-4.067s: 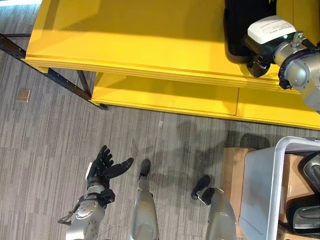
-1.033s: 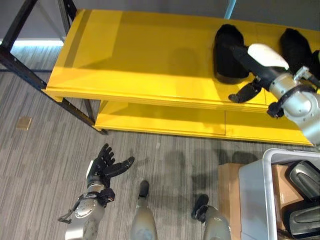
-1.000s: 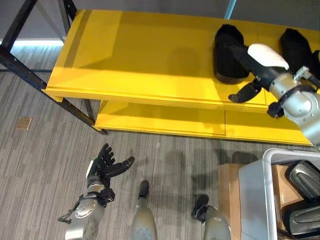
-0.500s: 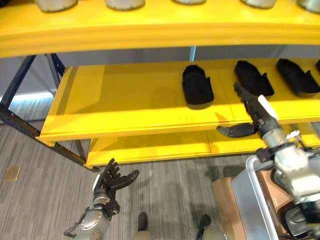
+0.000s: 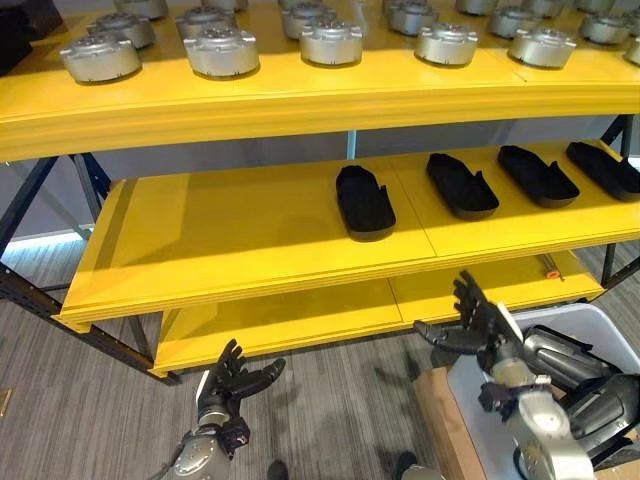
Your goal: Move parts from the plastic box to the shelf.
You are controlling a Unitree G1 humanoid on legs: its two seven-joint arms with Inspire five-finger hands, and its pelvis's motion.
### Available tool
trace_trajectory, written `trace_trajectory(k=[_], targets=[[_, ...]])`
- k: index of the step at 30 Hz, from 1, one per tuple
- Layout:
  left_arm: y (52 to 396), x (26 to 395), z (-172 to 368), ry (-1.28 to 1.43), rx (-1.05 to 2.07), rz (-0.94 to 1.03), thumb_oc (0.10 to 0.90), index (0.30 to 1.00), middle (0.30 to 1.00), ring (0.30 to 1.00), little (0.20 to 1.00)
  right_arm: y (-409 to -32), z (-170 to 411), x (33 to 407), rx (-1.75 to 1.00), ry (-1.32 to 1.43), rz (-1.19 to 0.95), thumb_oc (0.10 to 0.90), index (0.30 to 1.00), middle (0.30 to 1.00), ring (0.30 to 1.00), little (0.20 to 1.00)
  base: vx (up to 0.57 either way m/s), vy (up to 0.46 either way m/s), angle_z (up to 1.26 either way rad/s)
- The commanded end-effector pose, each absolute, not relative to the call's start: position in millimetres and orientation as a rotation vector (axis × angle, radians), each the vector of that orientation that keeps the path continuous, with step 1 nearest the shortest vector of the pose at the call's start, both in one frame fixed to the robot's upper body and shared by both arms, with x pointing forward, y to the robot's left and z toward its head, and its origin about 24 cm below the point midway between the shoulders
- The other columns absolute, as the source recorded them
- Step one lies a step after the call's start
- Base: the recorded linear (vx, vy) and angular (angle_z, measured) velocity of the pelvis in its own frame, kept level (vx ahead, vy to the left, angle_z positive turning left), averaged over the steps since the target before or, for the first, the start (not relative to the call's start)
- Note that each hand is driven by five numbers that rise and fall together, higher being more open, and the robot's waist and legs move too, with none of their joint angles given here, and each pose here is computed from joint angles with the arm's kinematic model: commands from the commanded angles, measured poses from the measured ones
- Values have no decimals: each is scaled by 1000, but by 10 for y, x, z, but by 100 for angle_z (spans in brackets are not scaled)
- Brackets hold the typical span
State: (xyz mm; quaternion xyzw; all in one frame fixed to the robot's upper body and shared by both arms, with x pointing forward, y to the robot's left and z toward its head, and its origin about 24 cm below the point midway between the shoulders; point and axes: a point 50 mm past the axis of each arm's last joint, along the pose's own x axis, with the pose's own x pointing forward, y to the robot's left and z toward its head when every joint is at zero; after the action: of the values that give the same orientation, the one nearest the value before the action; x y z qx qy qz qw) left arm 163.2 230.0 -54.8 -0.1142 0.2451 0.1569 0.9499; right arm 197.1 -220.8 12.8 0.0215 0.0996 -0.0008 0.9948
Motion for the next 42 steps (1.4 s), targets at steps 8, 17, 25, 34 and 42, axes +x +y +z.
trace_trajectory(k=[8,17,25,34,42], targets=[[2511,1960,-48,211,-127,335,900,1000,1000,1000,1000,-2212,661,2232,88,-126,-59,900,1000,1000,1000,1000,-133,172,-10],[2429,2161,75,151,-109,287,900,1000,1000,1000,1000,-2089,636,2362,119,-120,-24,900,1000,1000,1000,1000,-116,303,-42],[2371,2146,86,147,-179,303,900,1000,1000,1000,1000,-1910,646,2443,149,-122,41,900,1000,1000,1000,1000,-127,71,-75],[2471,1922,-56,198,-205,353,900,1000,1000,1000,1000,-2023,616,2332,149,-105,24,900,1000,1000,1000,1000,-63,-168,-136],[2348,1898,-131,233,-202,282,900,1000,1000,1000,1000,-2197,578,2174,158,-98,-45,900,1000,1000,1000,1000,44,-94,-31]])
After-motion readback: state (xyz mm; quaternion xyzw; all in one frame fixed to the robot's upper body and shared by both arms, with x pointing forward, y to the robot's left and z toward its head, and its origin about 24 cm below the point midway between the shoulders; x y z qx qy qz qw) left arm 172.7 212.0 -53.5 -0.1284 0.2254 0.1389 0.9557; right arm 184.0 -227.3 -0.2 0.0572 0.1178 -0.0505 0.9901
